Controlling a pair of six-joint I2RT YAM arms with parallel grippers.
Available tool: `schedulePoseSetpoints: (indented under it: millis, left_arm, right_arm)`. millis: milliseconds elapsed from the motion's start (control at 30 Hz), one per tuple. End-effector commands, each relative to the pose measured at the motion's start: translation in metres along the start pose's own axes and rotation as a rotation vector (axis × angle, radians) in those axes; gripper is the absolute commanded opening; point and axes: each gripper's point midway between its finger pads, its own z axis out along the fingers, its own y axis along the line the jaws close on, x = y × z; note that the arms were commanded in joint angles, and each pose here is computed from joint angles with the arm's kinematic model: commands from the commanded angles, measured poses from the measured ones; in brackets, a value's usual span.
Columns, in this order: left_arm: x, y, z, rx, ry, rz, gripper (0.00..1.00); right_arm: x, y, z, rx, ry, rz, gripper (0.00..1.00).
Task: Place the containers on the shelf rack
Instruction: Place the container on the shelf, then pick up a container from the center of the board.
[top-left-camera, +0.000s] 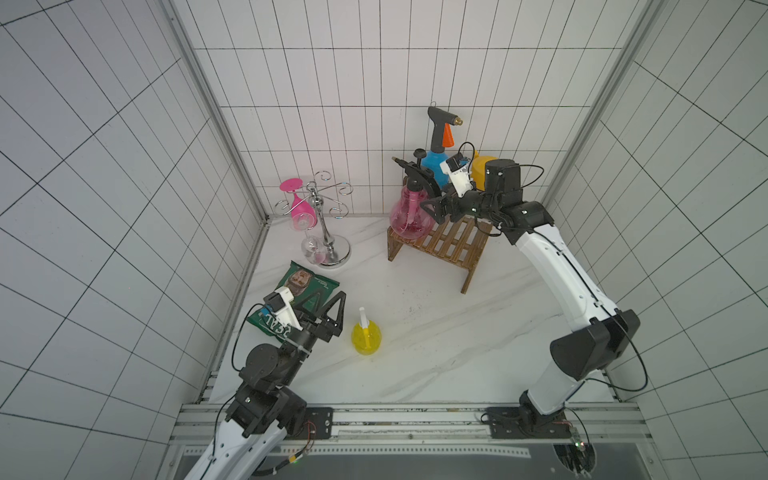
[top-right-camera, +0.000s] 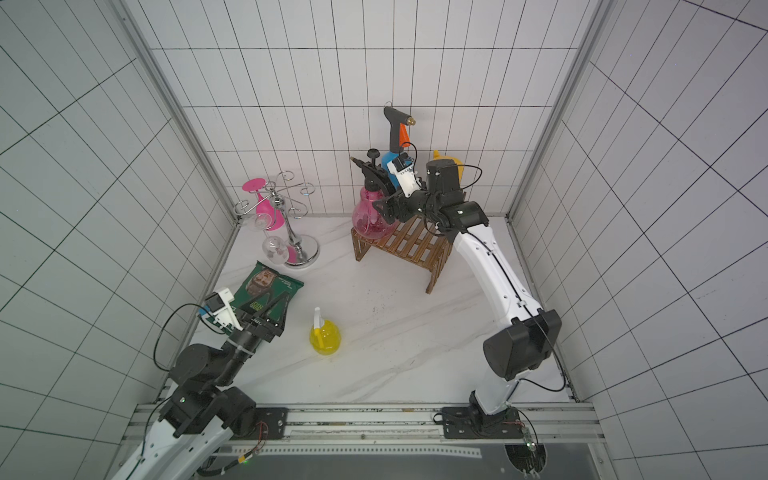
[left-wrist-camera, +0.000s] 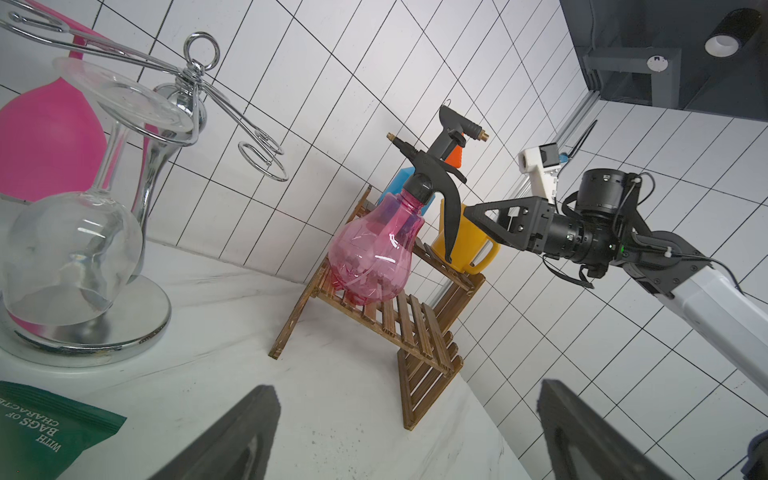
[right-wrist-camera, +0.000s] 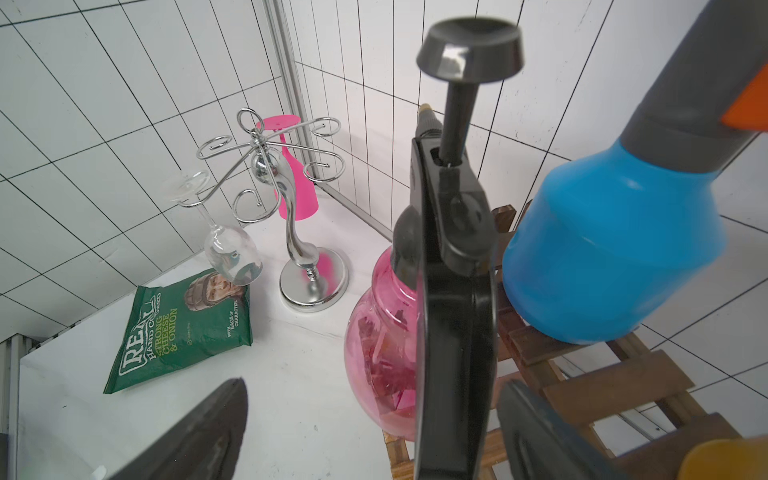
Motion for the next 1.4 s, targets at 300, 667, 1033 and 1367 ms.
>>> schedulePoseSetpoints:
  millis: [300,667,1033,1367]
  left_arm:
    - [0.012,-0.019,0.012,0.1,0.068,-0.034,0.99]
    - [0.044,-0.024,0.031,0.138,0.223,-0.083,0.99]
    - [0.047,-0.007,0.031,0.063,0.204,-0.07,0.99]
    - [0.043,0.018,0.026,-0.044,0.138,-0.041,0.99]
  right_arm:
    - [0.004,0.079,-0.106,-0.144,-0.392,-0.044,0.97]
    - [0.1,0.186,-0.075,-0.457,-0.334,-0.105,0.99]
    - [0.189,0.238,-0.054,-0.404,-0.081,-0.097,1.0]
    - [0.214,0.26,-0.053,-0.427,-0.027,-0.003,1.0]
